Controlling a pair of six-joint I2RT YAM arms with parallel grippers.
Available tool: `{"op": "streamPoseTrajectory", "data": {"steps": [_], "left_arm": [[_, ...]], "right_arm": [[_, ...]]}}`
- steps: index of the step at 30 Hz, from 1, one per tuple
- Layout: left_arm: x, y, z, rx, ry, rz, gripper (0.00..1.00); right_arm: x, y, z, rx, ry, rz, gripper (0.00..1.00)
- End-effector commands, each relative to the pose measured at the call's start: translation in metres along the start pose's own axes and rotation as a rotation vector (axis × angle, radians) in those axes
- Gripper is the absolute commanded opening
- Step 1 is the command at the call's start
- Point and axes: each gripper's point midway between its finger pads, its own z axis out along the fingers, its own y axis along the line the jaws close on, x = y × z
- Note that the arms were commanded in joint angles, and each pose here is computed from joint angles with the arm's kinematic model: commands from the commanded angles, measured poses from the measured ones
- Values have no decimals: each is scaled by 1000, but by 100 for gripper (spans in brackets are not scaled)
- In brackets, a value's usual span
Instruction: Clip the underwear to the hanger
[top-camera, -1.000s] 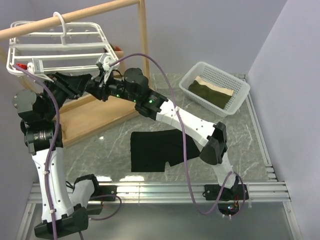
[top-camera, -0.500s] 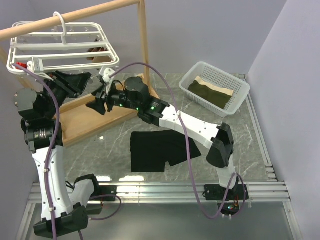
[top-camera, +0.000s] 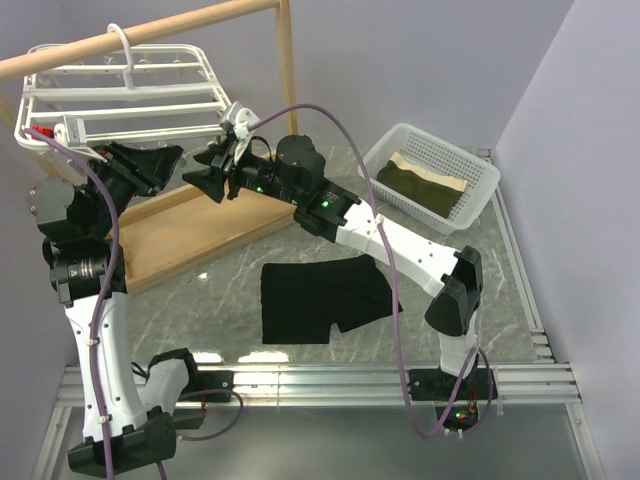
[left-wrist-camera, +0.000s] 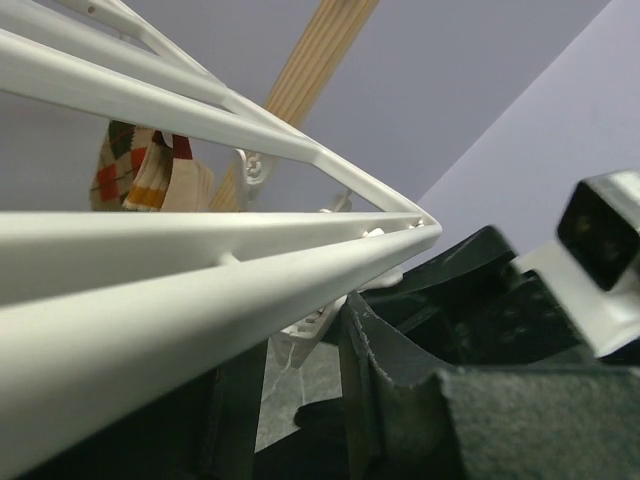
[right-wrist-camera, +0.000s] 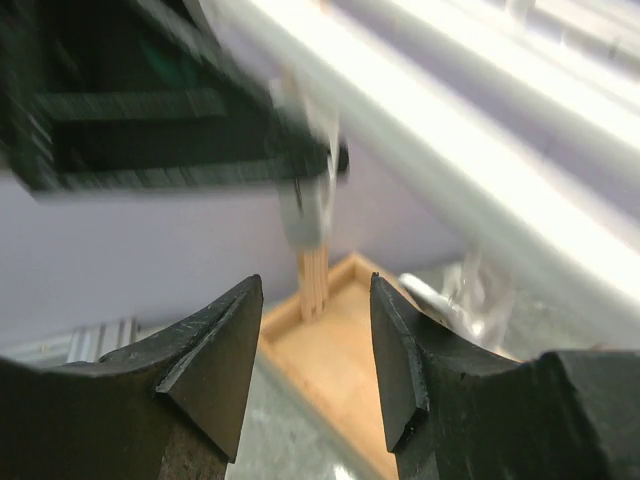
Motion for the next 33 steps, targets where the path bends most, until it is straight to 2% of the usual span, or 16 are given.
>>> {"op": "streamPoseTrajectory", "data": {"steps": [1,17,23,33], "left_arm": [[2,-8,-4,30,7,-13,0],[3,-12,-4,49,14,-19,0],[6,-10,-4,47,21,-23,0],[8,-7,-3,39,27,-39,0]], "right_arm": [[-54,3,3,-6,-136,-37,54],[-37,2,16,-19,-95,-115,53],[-49,1,16,-7,-137,-122,48],[-56,9,21,-22,-162,-135,46]]}}
